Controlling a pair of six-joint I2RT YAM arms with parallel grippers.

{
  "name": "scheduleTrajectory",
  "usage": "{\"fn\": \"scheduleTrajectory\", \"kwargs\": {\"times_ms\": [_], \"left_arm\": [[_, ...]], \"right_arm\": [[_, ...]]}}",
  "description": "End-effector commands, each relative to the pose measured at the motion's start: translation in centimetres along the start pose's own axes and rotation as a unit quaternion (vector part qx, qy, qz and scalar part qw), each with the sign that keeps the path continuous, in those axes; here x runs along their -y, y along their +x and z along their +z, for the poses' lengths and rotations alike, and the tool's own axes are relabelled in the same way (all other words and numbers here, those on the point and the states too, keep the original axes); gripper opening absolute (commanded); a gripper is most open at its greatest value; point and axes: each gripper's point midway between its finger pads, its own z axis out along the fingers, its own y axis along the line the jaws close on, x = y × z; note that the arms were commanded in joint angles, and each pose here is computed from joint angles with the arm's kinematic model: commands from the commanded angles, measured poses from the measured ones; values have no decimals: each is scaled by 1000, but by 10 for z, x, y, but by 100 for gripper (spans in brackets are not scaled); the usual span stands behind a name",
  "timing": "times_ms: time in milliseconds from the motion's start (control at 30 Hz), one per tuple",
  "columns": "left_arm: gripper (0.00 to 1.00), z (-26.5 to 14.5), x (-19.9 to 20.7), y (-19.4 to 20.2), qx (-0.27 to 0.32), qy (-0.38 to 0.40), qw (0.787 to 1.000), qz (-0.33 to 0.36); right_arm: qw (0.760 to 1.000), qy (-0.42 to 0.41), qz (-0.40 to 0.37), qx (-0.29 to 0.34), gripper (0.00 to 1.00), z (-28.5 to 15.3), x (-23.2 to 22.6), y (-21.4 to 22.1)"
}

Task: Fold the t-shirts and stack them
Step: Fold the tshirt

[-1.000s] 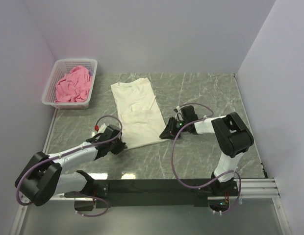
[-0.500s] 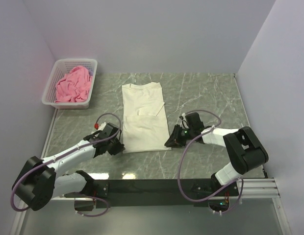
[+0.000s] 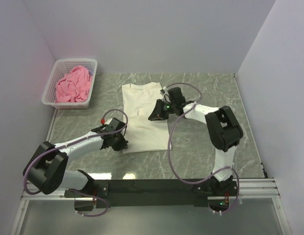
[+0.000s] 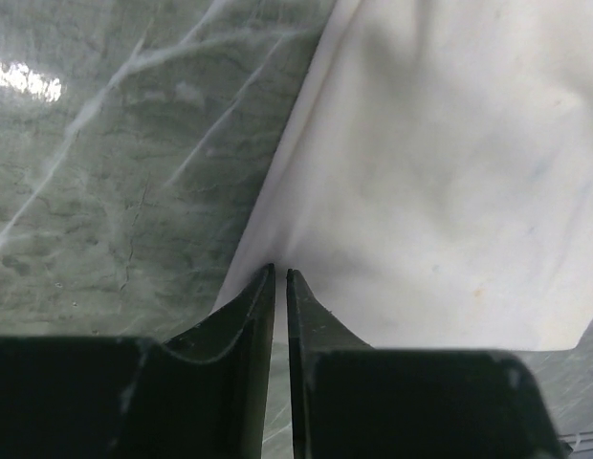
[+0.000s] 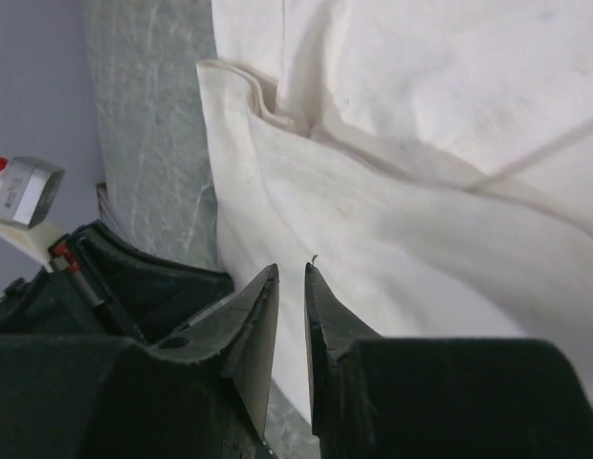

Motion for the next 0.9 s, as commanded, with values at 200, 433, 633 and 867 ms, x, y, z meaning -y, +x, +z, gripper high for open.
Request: {"fn": "scheduleTrajectory", "kwargs": {"times_ms": [200, 433, 633, 867], "left_arm": [[15, 4, -29, 23, -37, -27, 999, 23], [11, 10, -51, 37, -58, -51, 997, 21], [11, 11, -51, 39, -63, -51, 997, 20], [22, -6, -27, 15, -18, -16, 999, 22]], "right_arm": [[1000, 11, -3, -30, 24, 68, 4, -4], [994, 34, 101, 1, 24, 72, 49, -25], [997, 18, 80, 0, 24, 71, 39, -39], [999, -16, 29, 26, 24, 27, -5, -52]]}}
